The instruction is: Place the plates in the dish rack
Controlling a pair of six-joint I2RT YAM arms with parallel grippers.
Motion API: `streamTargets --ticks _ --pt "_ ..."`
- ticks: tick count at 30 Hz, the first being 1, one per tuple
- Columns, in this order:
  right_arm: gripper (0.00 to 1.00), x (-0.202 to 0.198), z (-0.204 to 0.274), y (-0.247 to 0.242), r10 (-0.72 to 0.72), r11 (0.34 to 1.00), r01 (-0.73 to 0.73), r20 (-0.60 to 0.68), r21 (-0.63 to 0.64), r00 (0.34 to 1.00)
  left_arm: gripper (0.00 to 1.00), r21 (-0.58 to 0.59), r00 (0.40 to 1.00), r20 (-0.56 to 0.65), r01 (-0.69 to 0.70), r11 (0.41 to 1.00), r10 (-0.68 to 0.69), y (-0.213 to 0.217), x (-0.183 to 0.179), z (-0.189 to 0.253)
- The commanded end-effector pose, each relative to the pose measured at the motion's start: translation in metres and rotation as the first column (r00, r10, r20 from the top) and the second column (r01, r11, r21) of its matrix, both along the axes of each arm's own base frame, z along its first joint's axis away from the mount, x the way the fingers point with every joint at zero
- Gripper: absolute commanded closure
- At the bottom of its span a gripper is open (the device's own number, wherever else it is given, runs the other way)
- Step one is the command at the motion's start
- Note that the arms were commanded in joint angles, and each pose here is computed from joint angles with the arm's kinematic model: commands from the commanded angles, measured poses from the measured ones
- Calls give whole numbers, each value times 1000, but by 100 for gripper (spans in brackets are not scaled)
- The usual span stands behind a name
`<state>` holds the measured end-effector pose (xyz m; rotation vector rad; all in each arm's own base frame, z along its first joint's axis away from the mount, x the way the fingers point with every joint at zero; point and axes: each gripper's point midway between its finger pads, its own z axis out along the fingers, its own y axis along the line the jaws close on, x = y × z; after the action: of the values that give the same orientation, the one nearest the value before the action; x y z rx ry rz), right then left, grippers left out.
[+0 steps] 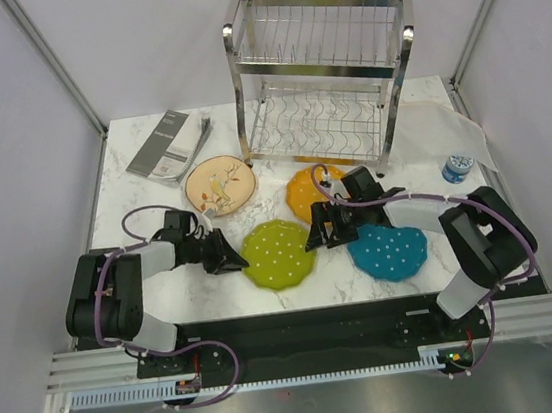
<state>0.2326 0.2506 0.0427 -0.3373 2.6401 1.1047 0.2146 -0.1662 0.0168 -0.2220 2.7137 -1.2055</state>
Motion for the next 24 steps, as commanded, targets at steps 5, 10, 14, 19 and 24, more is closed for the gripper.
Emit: streamTargets --ticks 5,10,14,19,24 --pt "8 11 17 33 19 988 -14 -26 155 999 98 -90 994 88 67 994 -59 -3 -10 17" --pt "10 16 27 51 38 977 -30 -33 213 999 98 -168 989 114 109 980 -91 -11 -12 32" --pt "13 16 26 60 49 970 -31 -69 242 996 98 -197 987 125 123 973 -99 -14 -15 35" --pt "20 10 33 72 79 954 -49 -89 296 993 98 -216 984 144 132 967 -103 -16 -18 39" --pt "26 3 67 87 87 879 -5 -151 477 985 98 -279 978 168 166 946 -122 -21 -23 46"
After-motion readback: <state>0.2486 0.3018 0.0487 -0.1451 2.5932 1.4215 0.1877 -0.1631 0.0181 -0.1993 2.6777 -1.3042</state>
